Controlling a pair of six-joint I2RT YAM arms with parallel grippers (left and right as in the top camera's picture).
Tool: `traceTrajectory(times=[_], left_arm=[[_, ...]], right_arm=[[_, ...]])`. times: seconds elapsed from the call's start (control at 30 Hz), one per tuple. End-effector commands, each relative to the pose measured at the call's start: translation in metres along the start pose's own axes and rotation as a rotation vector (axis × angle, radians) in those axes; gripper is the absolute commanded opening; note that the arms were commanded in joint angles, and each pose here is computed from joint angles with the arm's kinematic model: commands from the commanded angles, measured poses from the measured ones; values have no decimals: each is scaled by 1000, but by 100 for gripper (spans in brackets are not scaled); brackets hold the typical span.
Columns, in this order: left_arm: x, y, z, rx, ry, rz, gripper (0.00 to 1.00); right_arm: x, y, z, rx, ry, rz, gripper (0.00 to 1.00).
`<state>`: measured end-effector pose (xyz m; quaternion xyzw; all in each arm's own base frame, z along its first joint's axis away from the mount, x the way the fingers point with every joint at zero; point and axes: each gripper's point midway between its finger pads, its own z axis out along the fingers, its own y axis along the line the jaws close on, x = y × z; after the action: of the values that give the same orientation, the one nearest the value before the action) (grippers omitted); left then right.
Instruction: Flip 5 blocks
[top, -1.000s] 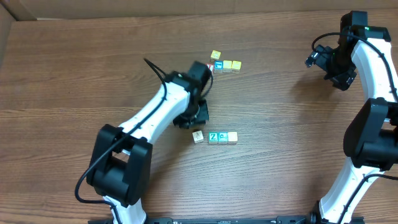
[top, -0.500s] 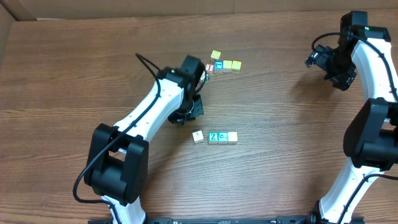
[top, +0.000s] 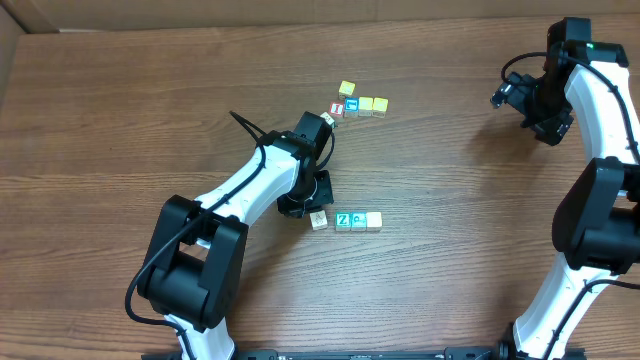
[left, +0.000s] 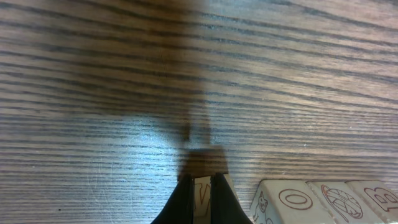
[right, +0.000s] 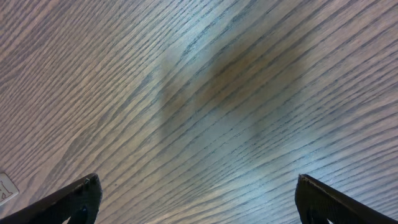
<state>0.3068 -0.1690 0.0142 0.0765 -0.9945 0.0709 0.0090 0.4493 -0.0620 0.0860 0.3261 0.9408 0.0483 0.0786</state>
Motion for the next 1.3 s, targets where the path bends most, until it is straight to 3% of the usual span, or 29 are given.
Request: traceTrajectory(times=[0.0, 0.2, 0.53, 0.87, 1.27], left_arm=[[6, -3, 0, 16, 23, 10, 4], [3, -3, -3, 6, 11, 18, 4], [-43, 14, -51, -76, -105, -43, 4], [7, 39, -35, -167, 78, -49, 4], [31, 17, -1, -55, 126, -10, 4]], right_arm=[[-7, 4, -15, -20, -41, -9, 100], [-7, 4, -15, -20, -41, -9, 100], [-7, 4, -15, -20, -40, -9, 100], [-7, 4, -15, -20, -40, -9, 100], [-7, 4, -15, -20, -41, -9, 100]])
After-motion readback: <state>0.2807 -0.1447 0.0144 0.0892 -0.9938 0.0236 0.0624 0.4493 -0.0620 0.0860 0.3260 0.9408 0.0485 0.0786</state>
